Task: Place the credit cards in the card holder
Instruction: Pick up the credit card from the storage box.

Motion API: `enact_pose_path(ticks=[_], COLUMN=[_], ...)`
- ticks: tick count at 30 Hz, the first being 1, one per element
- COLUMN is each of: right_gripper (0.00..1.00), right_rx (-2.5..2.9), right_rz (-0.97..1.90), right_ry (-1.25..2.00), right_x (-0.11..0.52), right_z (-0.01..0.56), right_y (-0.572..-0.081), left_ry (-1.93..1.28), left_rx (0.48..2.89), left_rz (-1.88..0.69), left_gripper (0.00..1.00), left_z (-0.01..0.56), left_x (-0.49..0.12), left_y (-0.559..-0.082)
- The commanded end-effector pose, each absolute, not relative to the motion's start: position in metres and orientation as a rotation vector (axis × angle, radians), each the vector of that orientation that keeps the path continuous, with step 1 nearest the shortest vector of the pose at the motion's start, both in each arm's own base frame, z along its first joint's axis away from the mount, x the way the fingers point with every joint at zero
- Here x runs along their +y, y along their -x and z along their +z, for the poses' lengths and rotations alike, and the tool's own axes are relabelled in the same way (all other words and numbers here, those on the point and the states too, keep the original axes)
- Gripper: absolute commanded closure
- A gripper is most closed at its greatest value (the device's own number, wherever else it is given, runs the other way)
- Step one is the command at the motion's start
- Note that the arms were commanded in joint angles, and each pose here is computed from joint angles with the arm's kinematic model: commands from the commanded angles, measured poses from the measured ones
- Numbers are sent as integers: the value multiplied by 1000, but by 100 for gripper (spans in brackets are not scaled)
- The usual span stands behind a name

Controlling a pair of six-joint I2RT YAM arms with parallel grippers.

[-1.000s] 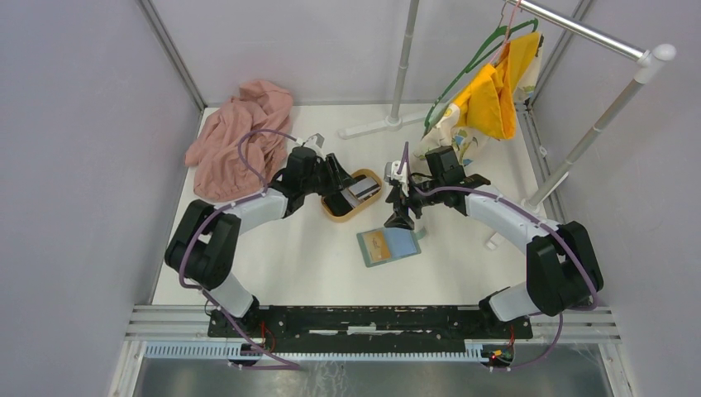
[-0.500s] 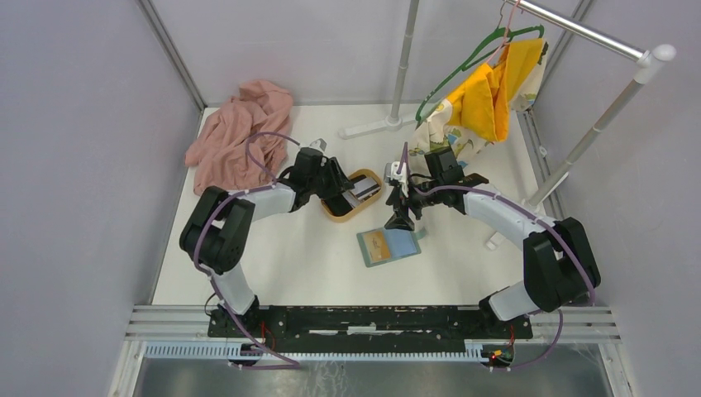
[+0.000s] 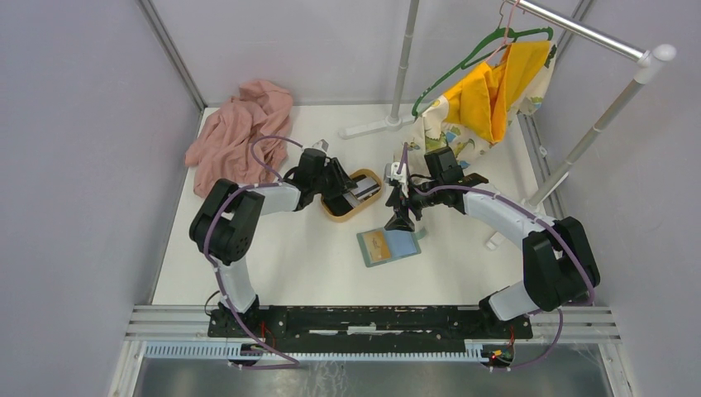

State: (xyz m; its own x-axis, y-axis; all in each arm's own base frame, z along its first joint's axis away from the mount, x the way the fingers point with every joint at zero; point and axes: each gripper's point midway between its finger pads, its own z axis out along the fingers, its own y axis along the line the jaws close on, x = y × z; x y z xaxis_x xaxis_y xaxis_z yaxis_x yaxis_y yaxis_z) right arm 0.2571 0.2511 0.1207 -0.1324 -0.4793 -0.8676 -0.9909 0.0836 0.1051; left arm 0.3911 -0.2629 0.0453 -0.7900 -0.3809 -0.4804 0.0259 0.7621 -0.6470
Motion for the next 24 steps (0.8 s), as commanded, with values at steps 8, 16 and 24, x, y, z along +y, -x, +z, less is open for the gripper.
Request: enact_pose_path(ticks=[8, 16, 24], right_gripper=[23, 23, 23], right_rx=[1626, 1628, 1627], right_rz=[981, 981, 979], right_ry=[1474, 1473, 1476], right_x=[258, 257, 257], right_z=[136, 136, 135], right_y=[-265, -265, -265], left_ry=[273, 274, 259], left_rx=[2231, 2213, 2225], left_rz=[-1033, -1077, -1130], left_gripper=[65, 69, 63], left_z=[77, 82, 74], left_x=[-281, -286, -298], left_y=[-403, -403, -410])
